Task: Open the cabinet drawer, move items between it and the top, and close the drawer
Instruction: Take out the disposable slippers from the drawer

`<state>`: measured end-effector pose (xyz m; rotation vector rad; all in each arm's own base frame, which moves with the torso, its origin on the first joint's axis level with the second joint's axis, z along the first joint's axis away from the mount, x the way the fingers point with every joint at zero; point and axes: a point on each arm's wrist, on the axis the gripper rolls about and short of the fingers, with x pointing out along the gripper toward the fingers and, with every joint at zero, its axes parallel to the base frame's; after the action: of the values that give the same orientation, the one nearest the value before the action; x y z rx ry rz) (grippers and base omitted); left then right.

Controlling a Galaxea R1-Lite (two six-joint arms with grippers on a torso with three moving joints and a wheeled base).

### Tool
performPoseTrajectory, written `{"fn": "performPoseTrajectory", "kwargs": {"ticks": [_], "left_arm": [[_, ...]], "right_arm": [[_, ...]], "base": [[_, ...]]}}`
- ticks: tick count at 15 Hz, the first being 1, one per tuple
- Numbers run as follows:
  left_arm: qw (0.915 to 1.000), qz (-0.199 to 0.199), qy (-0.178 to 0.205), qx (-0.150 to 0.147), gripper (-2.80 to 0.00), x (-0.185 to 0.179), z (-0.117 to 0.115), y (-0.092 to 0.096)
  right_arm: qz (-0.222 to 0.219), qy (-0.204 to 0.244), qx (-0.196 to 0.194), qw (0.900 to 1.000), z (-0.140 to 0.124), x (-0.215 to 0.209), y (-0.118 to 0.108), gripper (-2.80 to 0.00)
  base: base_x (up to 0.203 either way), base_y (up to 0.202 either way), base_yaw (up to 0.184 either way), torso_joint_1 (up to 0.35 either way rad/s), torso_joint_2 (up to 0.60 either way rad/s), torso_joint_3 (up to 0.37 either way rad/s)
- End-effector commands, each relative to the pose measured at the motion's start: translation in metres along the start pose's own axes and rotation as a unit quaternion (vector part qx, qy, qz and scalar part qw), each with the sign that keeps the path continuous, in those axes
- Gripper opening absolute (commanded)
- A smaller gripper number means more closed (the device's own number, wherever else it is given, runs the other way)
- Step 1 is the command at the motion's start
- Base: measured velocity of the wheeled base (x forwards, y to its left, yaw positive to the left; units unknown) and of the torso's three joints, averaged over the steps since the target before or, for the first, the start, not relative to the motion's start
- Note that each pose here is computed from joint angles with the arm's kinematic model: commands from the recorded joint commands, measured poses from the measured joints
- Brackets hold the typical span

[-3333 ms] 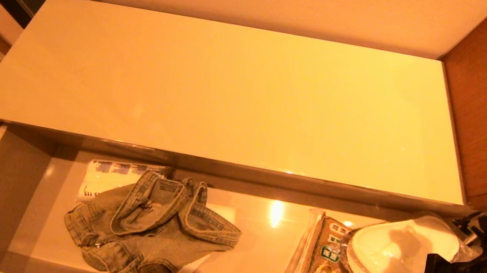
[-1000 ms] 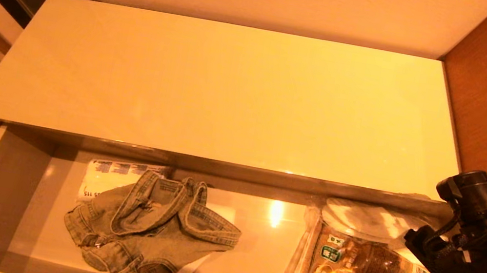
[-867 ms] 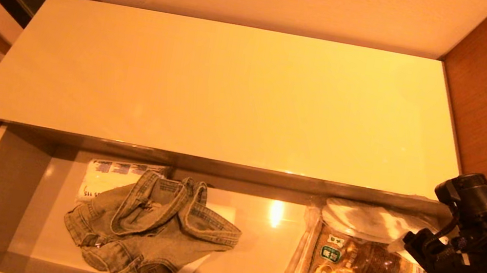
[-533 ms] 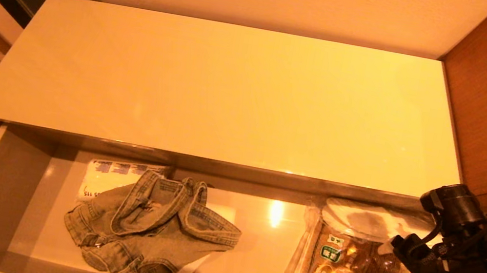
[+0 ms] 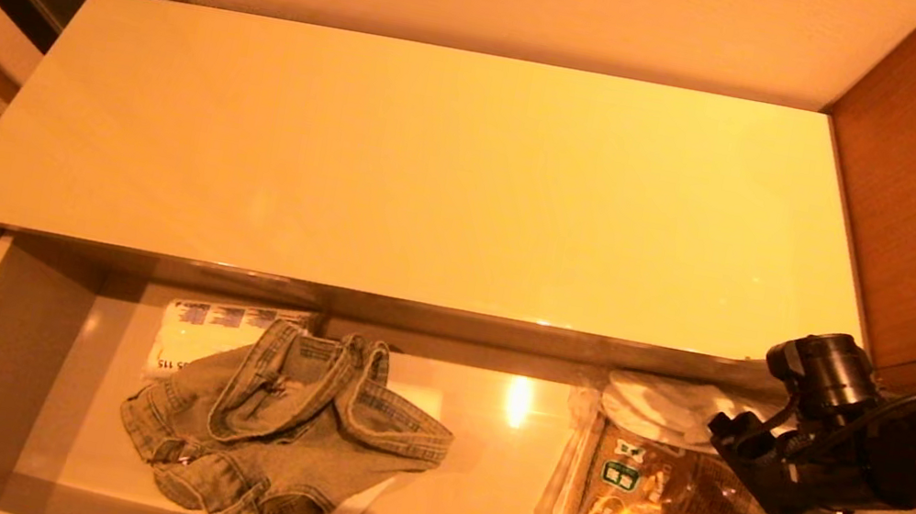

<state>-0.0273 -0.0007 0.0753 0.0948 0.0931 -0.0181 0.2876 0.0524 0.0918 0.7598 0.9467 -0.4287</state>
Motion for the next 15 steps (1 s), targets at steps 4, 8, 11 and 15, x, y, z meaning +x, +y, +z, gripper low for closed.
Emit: {"fn": "performPoseTrajectory", "kwargs": {"ticks": [4, 8, 11, 15], "left_arm": [[1.0, 0.001, 0.0, 0.002, -2.8, 0.0, 0.0, 0.0], [1.0, 0.001, 0.0, 0.002, -2.8, 0.0, 0.0, 0.0], [1.0, 0.001, 0.0, 0.002, -2.8, 0.0, 0.0, 0.0], [1.0, 0.001, 0.0, 0.002, -2.8, 0.0, 0.0, 0.0]], "right_arm": [[0.0, 0.0, -0.001, 1.0, -0.001, 0.003, 0.0, 0.0], [0.011, -0.006, 0.0, 1.0, 0.001, -0.006, 0.0, 0.0], [0.017, -0.009, 0.001, 1.0, 0.0, -0.013, -0.002, 0.0], [0.023, -0.02, 0.011, 0.999, 0.005, -0.025, -0.007, 0.0]], "base": [[0.0, 0.0, 0.0, 0.0, 0.0, 0.0], [0.0, 0.0, 0.0, 0.0, 0.0, 0.0], [0.0, 0.0, 0.0, 0.0, 0.0, 0.0], [0.0, 0.0, 0.0, 0.0, 0.0, 0.0]]}}
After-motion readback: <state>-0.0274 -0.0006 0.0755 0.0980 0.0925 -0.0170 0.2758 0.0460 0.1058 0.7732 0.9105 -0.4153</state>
